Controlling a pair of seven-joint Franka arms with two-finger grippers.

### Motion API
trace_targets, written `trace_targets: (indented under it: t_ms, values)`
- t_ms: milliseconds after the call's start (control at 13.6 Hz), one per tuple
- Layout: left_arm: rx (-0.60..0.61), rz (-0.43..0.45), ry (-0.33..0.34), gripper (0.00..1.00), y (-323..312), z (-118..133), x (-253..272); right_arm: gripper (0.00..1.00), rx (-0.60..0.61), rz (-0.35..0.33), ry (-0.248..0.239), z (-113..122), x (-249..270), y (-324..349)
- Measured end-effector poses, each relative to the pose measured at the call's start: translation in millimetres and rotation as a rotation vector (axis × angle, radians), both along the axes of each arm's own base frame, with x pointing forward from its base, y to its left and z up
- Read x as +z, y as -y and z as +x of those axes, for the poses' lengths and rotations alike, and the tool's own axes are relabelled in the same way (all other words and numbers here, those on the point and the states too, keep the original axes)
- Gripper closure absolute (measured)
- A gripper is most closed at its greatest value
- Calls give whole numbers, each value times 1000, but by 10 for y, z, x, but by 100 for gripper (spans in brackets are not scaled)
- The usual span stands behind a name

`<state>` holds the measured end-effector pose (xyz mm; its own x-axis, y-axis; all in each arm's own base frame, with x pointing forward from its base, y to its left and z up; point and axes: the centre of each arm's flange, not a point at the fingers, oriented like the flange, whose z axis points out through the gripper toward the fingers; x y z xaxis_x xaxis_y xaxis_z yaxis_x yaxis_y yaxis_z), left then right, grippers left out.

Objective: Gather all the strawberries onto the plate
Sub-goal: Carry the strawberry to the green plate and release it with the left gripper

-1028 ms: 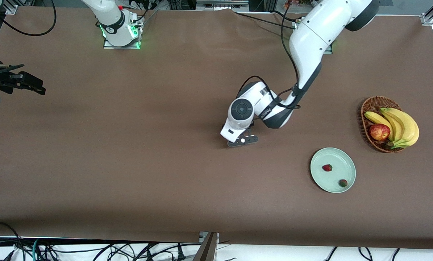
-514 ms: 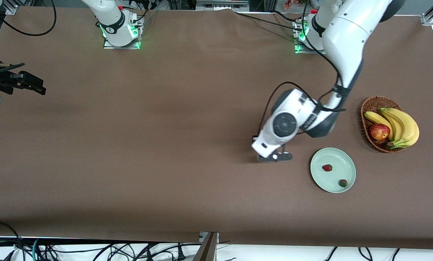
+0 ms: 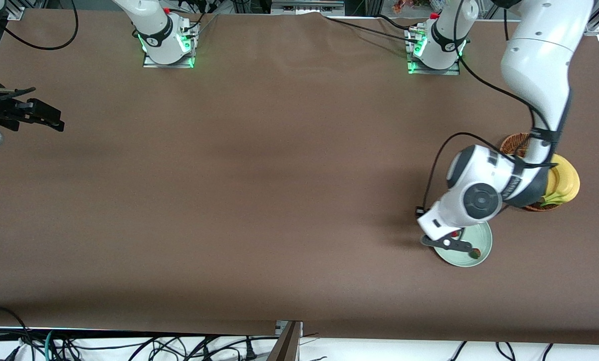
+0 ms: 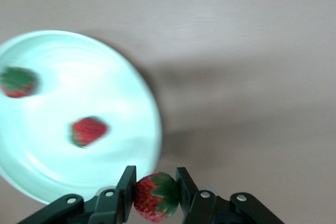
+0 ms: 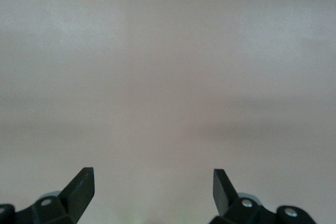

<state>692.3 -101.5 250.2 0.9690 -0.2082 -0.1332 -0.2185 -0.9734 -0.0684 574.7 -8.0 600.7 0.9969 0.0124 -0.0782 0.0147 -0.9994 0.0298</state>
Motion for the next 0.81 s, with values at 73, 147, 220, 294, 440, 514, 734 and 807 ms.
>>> trace_targets:
  t_ms: [73,147,220,294,440,514,734,807]
  values:
    - [-24,-6,-5,63,-203,27,0,0,0,0,0,0,0,-1]
    - [-43,-12,-9,63,-389,46,1,0,0,0,0,0,0,-1]
    - [-55,-16,-12,63,-539,58,2,0,0,0,0,0,0,-1]
    - [-58,-18,-13,63,-645,65,1,0,0,0,0,0,0,-1]
    - [-55,-19,-14,63,-730,69,1,0,0,0,0,1,0,-2]
    - [-54,-19,-14,63,-743,69,1,0,0,0,0,1,0,-2]
    - [-62,-20,-15,63,-744,69,2,0,1,0,1,2,1,-4]
    - [-63,-21,-15,62,-746,69,2,0,1,0,1,2,1,-6]
